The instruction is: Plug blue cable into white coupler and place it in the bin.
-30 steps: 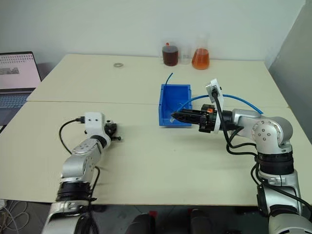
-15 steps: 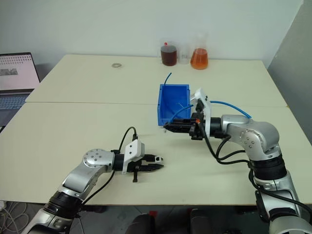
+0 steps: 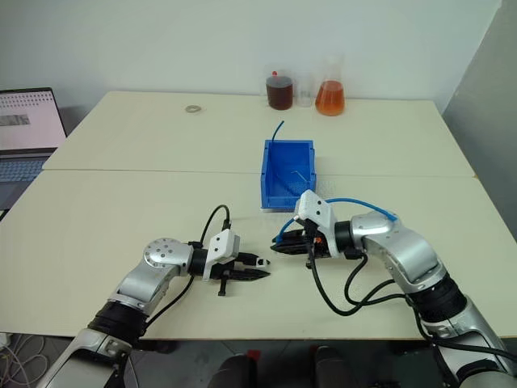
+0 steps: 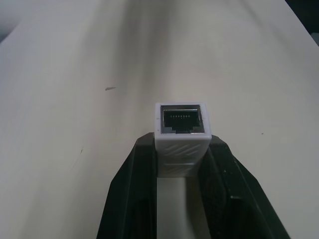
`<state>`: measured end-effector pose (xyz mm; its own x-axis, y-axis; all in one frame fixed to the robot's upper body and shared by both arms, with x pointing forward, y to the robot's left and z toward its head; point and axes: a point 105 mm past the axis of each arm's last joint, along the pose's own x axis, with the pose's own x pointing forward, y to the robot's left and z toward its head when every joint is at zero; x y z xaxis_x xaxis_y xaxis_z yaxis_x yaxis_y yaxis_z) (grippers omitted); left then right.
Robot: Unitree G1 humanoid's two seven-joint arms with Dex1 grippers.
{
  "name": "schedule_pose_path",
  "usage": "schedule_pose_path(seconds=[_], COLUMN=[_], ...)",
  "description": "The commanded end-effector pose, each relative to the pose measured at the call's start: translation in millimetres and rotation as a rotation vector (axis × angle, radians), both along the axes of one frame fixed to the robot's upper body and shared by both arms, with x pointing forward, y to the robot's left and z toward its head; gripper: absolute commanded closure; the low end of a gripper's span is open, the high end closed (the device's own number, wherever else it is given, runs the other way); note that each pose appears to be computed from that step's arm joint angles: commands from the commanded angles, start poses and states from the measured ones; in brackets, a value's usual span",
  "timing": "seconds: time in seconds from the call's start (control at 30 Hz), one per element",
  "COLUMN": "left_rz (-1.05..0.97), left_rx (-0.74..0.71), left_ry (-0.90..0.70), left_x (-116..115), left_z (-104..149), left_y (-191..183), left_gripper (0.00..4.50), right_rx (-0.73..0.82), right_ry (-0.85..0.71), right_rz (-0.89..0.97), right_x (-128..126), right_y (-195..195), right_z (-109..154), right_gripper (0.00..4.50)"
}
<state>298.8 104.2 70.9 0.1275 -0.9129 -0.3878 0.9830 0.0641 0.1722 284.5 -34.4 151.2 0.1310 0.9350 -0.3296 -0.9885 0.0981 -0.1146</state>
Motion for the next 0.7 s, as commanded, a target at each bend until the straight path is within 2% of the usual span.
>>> schedule_pose_path(seconds=[0.03, 0.7], left_rz=[-0.010, 0.002], left_rx=[0.019, 0.039], left_ry=[0.004, 0.020], left_x=[0, -2], left_z=[-3, -4], left_y=[0, 4], left_gripper=[3.71, 3.71], right_rx=[0.016, 0.023], right_ry=[-0.052, -0.022], right_rz=[0.020, 0.023], right_x=[1, 7], right_y=[9, 24], right_z=[4, -16], right_gripper=[4.26, 4.26])
